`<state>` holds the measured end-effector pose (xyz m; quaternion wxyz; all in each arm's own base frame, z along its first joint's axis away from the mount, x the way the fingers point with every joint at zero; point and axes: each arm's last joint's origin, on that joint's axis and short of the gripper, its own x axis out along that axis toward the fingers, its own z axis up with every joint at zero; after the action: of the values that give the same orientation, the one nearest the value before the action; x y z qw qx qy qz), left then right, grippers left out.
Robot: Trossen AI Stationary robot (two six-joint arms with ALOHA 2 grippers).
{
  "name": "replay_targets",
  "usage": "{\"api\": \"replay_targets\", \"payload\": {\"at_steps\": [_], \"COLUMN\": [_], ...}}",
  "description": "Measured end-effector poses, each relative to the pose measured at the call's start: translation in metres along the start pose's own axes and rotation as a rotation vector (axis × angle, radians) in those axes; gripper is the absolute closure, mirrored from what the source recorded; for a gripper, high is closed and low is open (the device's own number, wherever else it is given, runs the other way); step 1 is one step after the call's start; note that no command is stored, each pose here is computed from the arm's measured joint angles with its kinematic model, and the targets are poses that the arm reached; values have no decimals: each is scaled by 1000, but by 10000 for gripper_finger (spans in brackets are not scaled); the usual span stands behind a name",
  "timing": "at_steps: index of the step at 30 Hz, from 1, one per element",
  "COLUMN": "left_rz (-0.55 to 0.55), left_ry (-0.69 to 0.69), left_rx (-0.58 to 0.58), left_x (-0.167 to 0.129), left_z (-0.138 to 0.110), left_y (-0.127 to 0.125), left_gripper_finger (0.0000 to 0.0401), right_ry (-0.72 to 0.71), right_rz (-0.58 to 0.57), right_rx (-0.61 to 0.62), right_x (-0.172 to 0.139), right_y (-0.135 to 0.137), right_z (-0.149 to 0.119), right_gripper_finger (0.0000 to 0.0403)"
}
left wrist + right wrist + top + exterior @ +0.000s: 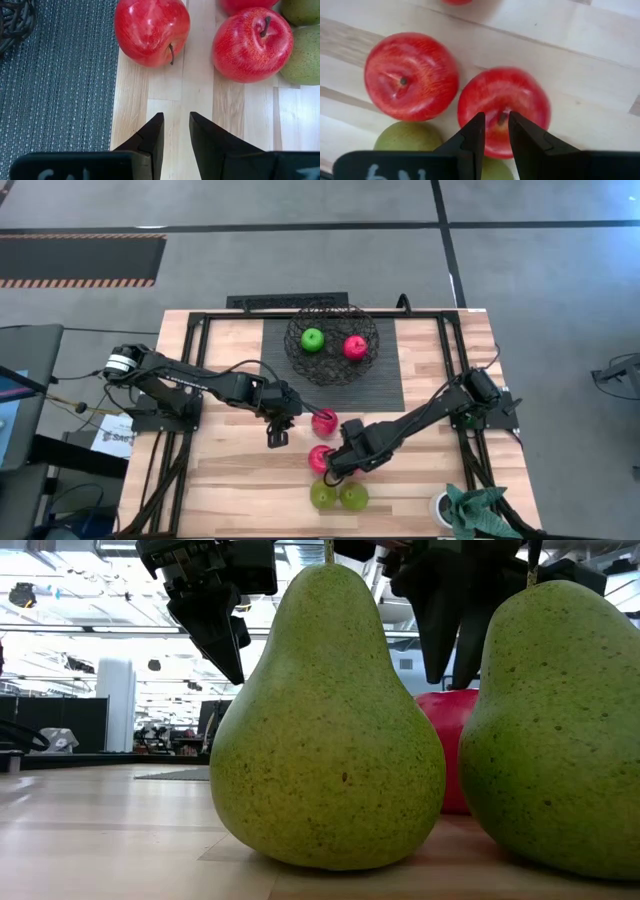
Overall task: Build produce basket
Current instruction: Put the red apple into the black basket
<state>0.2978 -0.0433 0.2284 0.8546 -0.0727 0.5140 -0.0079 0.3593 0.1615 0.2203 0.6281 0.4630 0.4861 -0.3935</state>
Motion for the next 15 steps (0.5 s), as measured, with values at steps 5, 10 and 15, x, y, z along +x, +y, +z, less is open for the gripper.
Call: {"api": "replay_targets", "payload": {"at_steps": [5,10,15], "left_rz": [0,0,0], "left_ry": [0,0,1], "left_rx": [0,0,-1], "left_x": [0,0,0], "left_z": [0,0,0], "left_y": [0,0,0], "left_gripper_finger": [323,323,323], "right_ry": [-1,-3,-5], "right_rz": [-3,-17,-30], "right_rx": [0,-2,-2], "right_x": [0,1,9], "right_y": [0,-2,-7], "right_z": [0,0,-1], "right_gripper_finger": [294,304,321]}}
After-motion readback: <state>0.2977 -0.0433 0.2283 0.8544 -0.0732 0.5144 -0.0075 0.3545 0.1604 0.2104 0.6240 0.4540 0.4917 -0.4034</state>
